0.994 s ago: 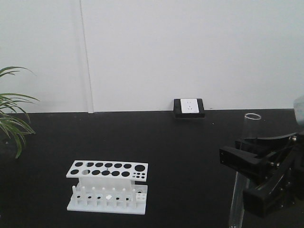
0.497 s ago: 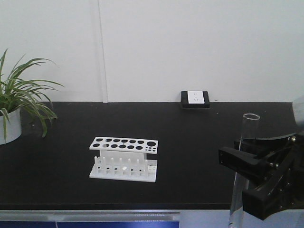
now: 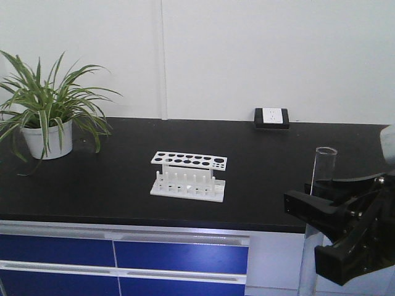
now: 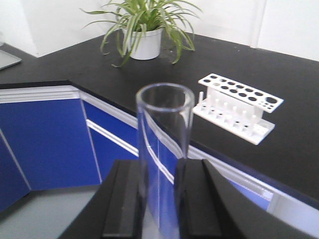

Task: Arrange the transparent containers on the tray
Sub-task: 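Drive the base away from the rack holding both tubes upright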

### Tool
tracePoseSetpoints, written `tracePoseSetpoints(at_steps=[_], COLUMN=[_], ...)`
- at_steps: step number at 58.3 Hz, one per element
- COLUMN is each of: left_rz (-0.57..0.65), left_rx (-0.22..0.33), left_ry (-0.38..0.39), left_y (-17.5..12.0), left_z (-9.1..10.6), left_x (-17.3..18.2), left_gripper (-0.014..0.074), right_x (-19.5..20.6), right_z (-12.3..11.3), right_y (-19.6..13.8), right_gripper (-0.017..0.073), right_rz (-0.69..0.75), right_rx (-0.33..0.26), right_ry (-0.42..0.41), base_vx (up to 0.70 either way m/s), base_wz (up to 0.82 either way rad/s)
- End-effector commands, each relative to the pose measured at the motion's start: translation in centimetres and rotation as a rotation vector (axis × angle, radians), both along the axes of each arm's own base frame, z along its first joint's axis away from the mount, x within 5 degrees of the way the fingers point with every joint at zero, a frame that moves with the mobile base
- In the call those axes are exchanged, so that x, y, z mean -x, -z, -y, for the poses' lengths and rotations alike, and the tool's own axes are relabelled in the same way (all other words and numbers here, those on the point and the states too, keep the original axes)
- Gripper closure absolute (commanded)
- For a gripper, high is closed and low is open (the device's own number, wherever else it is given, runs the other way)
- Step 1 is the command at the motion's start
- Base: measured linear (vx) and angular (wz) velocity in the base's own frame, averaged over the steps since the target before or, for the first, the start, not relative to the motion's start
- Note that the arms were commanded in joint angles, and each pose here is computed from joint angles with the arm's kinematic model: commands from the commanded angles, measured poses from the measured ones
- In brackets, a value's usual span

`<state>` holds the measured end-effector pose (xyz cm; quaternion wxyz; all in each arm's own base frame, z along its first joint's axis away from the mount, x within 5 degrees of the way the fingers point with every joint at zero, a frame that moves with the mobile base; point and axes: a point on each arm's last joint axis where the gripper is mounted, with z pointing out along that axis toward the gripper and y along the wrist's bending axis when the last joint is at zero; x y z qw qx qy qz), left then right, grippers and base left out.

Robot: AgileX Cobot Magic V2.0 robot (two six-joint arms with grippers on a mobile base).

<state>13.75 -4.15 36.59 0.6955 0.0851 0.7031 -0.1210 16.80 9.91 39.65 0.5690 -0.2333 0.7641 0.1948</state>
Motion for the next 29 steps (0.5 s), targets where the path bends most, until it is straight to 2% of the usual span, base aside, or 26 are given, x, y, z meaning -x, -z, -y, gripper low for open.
tracePoseSetpoints(at_steps=[1,29], left_rz=[0.107,0.107], left_rx=[0.049,0.049], left_ry=[0.009,0.009], left_y=[-1.92,-1.92], left_z=[0.03,0.03], left_x=[0.26,0.26], left_gripper=[0.0454,0.0454], right_x=[0.01,0.02], right_z=[0.40,0.40], right_y=[-2.00,-1.98], right_gripper=[0.0487,0.0487], right_rz=[0.101,0.099], right_rx=[-0.056,-0.055], right_ry=[0.033,0.032], base_vx=[-0.29,-0.28], base_wz=[0.15,0.12])
